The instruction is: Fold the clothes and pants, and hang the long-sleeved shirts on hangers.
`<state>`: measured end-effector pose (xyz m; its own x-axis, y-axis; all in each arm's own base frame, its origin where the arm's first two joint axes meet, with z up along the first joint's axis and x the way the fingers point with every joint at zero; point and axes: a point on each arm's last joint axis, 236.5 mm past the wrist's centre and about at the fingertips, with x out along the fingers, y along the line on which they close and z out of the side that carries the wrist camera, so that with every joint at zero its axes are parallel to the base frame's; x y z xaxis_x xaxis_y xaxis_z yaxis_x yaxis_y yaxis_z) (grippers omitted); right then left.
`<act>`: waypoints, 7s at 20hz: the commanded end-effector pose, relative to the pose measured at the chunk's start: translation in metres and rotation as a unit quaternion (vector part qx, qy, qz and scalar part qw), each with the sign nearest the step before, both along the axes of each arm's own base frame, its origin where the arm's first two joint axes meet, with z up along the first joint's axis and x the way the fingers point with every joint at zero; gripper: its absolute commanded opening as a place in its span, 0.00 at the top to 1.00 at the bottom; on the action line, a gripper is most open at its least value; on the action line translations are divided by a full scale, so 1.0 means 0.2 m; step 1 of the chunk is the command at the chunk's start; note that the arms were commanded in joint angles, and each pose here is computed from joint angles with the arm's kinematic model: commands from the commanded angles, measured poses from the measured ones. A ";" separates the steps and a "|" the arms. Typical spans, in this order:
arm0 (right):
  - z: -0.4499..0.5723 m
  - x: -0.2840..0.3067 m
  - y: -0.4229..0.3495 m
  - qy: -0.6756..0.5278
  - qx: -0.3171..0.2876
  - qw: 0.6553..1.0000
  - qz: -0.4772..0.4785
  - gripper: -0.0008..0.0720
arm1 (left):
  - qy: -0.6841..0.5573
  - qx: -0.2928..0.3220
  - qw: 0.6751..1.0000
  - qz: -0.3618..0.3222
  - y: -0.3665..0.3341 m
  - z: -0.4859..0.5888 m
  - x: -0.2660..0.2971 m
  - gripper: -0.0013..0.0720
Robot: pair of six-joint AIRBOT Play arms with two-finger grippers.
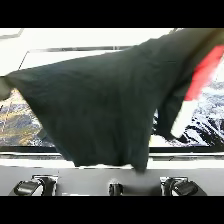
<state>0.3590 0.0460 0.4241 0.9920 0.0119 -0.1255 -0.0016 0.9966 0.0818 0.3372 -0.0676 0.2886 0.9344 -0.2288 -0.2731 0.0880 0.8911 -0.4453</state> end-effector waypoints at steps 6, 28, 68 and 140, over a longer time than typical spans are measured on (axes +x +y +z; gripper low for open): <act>-1.62 0.82 0.28 0.343 -0.042 0.938 -0.044 0.92 | 0.233 0.023 0.972 -0.016 -0.20 -1.16 0.59 0.94; -2.29 -0.33 0.14 0.624 0.241 0.733 0.121 0.13 | 0.449 -0.150 0.880 -0.040 -0.06 -1.58 -0.51 0.14; -0.18 0.25 0.42 0.099 0.099 0.965 0.220 0.94 | 0.020 -0.042 0.990 -0.135 -0.21 0.28 0.24 0.94; -2.54 -0.68 0.44 0.537 0.394 0.731 0.147 0.91 | 0.508 -0.172 0.834 -0.133 -0.67 -1.55 -0.88 0.04</act>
